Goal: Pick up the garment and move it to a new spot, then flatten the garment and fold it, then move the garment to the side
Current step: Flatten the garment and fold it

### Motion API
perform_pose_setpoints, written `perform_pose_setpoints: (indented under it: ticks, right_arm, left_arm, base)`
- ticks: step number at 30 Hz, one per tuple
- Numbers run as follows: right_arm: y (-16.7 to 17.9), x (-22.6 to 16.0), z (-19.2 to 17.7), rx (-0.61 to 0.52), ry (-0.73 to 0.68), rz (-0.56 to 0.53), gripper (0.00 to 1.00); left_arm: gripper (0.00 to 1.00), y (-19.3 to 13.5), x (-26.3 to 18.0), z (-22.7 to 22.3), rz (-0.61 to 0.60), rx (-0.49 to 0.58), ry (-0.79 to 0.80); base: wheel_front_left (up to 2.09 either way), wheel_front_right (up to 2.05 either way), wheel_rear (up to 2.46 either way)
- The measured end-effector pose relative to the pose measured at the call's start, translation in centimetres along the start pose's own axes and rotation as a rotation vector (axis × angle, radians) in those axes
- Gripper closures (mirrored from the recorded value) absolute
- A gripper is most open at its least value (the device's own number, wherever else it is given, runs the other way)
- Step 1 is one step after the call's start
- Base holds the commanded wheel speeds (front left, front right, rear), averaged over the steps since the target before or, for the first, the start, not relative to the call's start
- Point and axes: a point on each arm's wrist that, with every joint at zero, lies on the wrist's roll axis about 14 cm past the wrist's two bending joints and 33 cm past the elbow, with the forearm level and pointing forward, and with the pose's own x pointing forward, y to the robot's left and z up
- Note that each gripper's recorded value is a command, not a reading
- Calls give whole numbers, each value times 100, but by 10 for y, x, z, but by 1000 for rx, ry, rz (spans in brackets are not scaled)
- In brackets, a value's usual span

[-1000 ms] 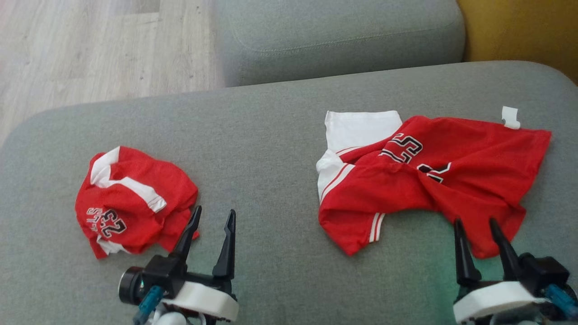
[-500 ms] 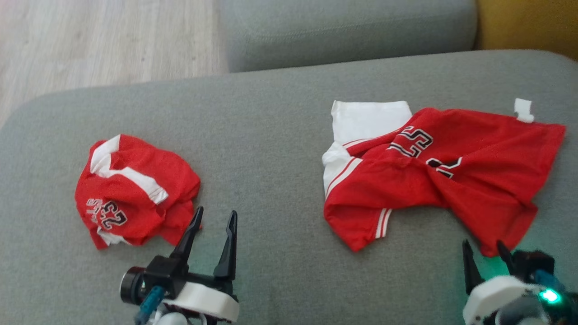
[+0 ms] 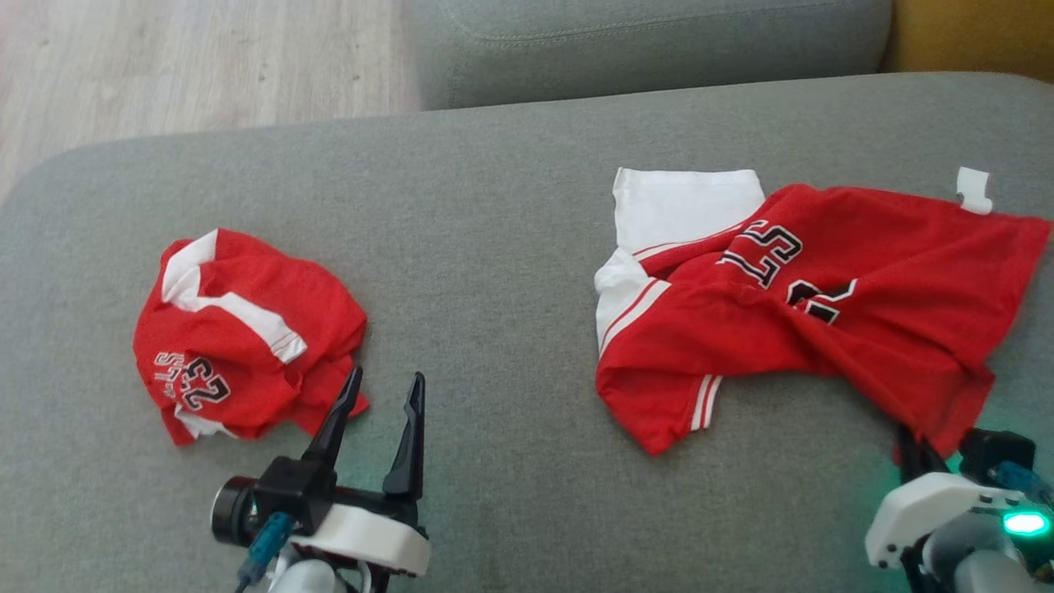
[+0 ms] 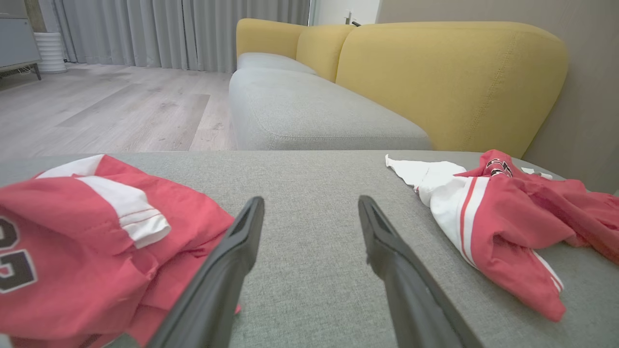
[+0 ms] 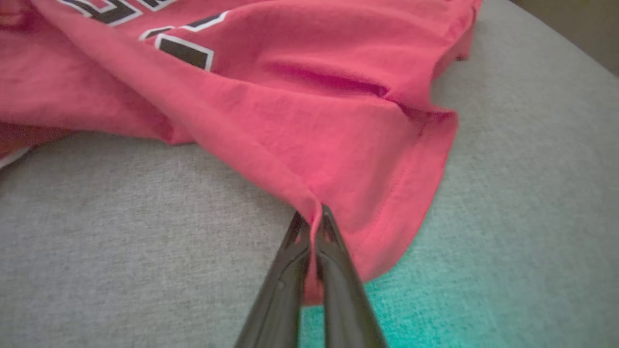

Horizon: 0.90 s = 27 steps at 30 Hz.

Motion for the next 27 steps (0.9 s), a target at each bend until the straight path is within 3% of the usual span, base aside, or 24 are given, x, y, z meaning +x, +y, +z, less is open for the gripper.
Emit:
perform_pose_setpoints:
  ticks: [6,16,17,21,27]
  right_arm:
    - [-23,-11,5,26,-31,-63,100]
    - [-92,-52,6,51,-53,-263,100]
    - [-91,-52,9,49,-64,-258,3]
    - [-71,-47,27,45,-116,-195,0]
    - [22,-46,95,91,-372,99,0]
  left_arm:
    - [0,-7,1,6,-17,4,-17]
    - [0,-16,-3,17,-30,2,-52]
    - [0,-16,-3,17,-29,1,-52]
    - [0,-16,-4,17,-29,4,-53]
    - [0,-13,-8,19,-21,1,-60]
  base:
    - [0,0,0]
    - [0,0,0]
    - [0,0,0]
    - [0,0,0]
    - [0,0,0]
